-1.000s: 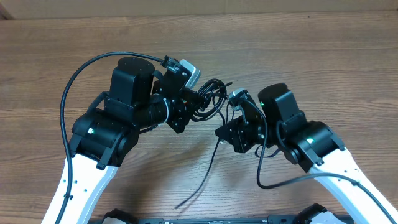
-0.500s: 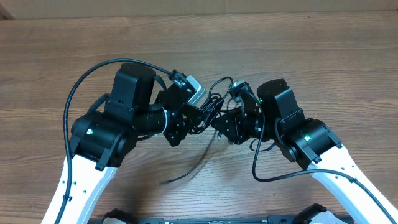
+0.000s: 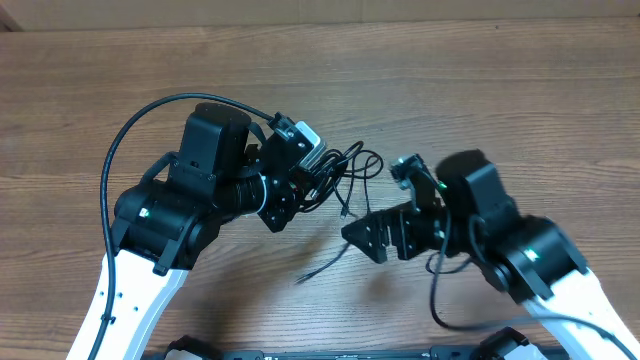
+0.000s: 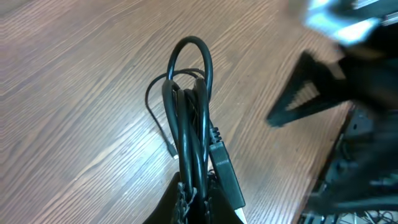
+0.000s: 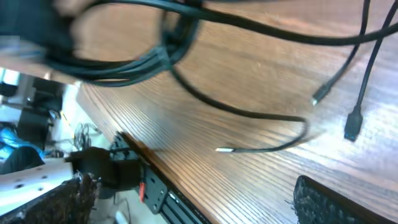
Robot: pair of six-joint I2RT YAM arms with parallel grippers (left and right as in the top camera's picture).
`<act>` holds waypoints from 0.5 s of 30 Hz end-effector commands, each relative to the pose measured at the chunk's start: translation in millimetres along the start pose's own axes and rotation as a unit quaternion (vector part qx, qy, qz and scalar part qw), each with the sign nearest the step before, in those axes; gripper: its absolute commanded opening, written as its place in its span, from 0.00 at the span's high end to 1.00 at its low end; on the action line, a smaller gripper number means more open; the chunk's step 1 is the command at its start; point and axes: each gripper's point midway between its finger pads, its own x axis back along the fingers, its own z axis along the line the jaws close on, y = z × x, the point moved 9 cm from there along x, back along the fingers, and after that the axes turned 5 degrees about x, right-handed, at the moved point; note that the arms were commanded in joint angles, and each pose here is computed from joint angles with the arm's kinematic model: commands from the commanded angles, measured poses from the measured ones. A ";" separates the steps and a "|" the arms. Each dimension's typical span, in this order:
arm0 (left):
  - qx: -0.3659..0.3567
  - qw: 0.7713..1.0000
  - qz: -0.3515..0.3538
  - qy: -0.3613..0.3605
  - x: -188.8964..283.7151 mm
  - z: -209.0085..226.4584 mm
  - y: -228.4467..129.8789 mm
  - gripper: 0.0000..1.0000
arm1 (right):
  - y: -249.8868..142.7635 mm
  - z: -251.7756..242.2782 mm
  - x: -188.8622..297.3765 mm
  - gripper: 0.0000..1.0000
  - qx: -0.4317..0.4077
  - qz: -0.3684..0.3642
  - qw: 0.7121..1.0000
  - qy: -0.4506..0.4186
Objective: Untangle cables
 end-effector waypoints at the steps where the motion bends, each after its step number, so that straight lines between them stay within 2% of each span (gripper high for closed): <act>1: -0.025 0.999 -0.016 -0.020 6.2 -9.1 4.1 0.96 | 6.7 6.3 22.4 0.00 0.020 -0.059 0.997 -0.035; 3: -0.026 0.998 -0.021 -0.060 6.8 -15.6 5.0 0.96 | 13.1 -6.3 28.9 0.00 0.033 -0.101 0.986 -0.125; 7: -0.025 0.994 -0.025 -0.102 7.8 -22.4 5.3 0.96 | 29.3 -20.4 31.3 0.00 0.034 -0.155 0.963 -0.216; 15: -0.023 0.990 -0.027 -0.138 9.3 -28.3 4.7 0.96 | 58.4 -32.5 14.2 0.00 0.049 -0.198 0.945 -0.257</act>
